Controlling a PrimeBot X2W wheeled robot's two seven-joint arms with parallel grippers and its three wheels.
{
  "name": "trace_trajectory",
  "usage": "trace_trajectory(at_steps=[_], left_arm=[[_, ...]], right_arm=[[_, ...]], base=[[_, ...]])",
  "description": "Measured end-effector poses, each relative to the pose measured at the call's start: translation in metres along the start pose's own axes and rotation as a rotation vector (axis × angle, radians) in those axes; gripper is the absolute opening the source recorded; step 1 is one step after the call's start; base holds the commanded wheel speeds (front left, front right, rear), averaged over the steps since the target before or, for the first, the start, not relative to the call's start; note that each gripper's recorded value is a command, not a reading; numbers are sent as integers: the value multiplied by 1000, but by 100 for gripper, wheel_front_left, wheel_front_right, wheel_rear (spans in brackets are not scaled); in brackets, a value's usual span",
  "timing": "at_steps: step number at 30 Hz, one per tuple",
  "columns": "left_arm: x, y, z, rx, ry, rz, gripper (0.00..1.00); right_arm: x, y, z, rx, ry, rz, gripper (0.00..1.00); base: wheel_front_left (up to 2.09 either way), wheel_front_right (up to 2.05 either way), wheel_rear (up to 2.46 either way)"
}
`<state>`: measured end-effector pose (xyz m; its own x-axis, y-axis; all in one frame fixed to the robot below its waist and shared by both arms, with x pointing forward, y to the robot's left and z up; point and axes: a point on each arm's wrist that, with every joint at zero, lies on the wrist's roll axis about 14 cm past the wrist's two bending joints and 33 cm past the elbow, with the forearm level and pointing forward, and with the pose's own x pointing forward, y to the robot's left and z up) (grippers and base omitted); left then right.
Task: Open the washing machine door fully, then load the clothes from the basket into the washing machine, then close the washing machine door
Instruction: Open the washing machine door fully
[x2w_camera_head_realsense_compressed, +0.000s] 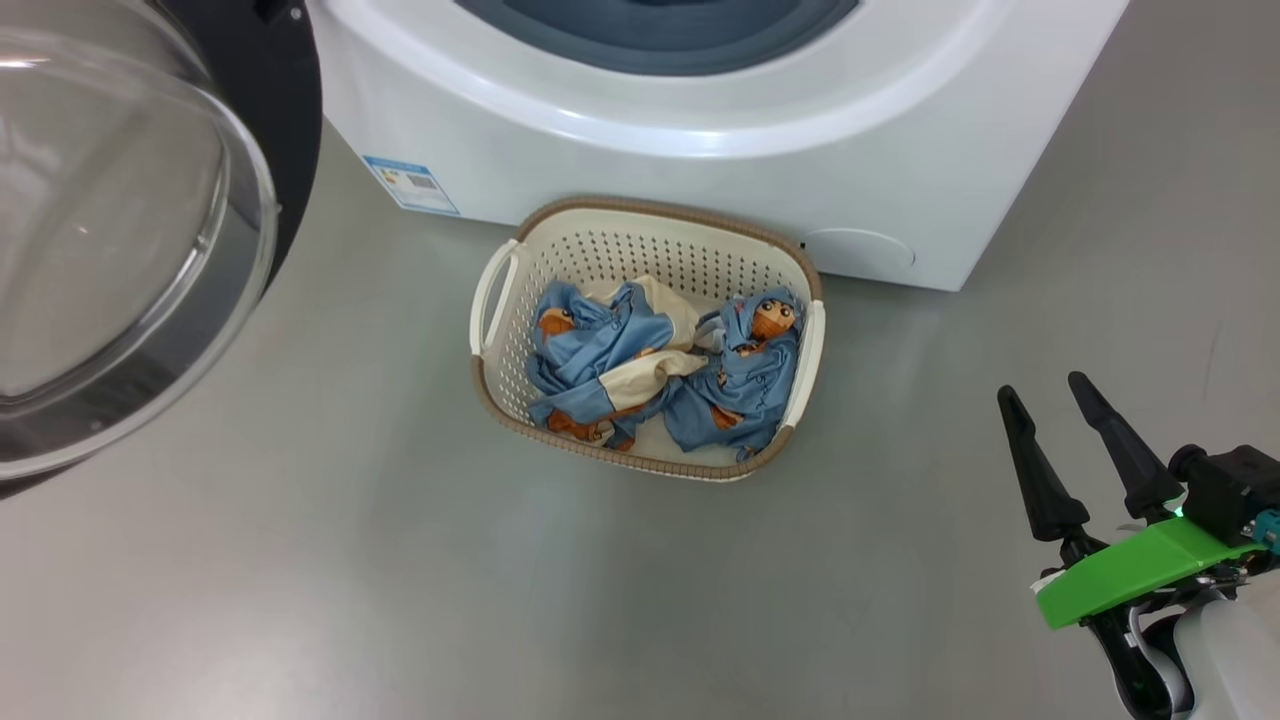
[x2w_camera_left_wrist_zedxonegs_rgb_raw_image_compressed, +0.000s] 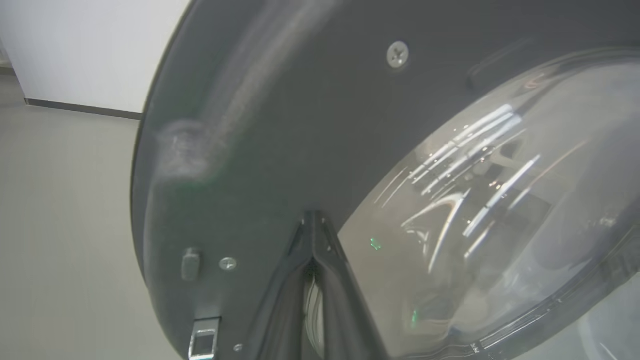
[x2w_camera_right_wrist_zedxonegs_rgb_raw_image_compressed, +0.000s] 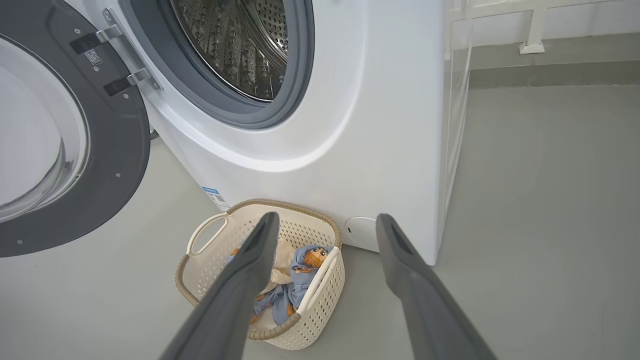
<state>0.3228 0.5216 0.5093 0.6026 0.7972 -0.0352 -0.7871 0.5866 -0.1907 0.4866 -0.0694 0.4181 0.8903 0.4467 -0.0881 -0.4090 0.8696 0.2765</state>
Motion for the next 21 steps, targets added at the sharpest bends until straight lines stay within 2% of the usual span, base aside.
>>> trace_trajectory(at_steps=[9,11,15,16,17,18,19,21], left_arm=[[-39,1,-8,-63,-17,-44,0],[-50,6,-11,-60,-12,-50,6],[-72,9,-19,-73,-2,-71,43],[-77,8,-21,-71,3,-82,48],[-77,8,-21,-71,3,-82,71],[-82,8,-22,-70,4,-91,87],[-86,7,-23,-70,5,-99,99],[-96,2,-25,-46,9,-132,100]], right_arm=[[-7,14,21,-11,-42,15,100],[-12,17,22,-13,-41,18,100],[-18,23,28,-20,-49,24,100],[-19,25,31,-21,-54,26,100],[-19,25,31,-21,-54,26,100],[-20,26,33,-21,-59,29,100],[-22,28,35,-22,-64,31,100],[-26,31,36,-26,-64,33,100]], base=[[0,0,0],[0,0,0],[0,0,0],[0,0,0],[0,0,0],[0,0,0],[0,0,0],[0,0,0]])
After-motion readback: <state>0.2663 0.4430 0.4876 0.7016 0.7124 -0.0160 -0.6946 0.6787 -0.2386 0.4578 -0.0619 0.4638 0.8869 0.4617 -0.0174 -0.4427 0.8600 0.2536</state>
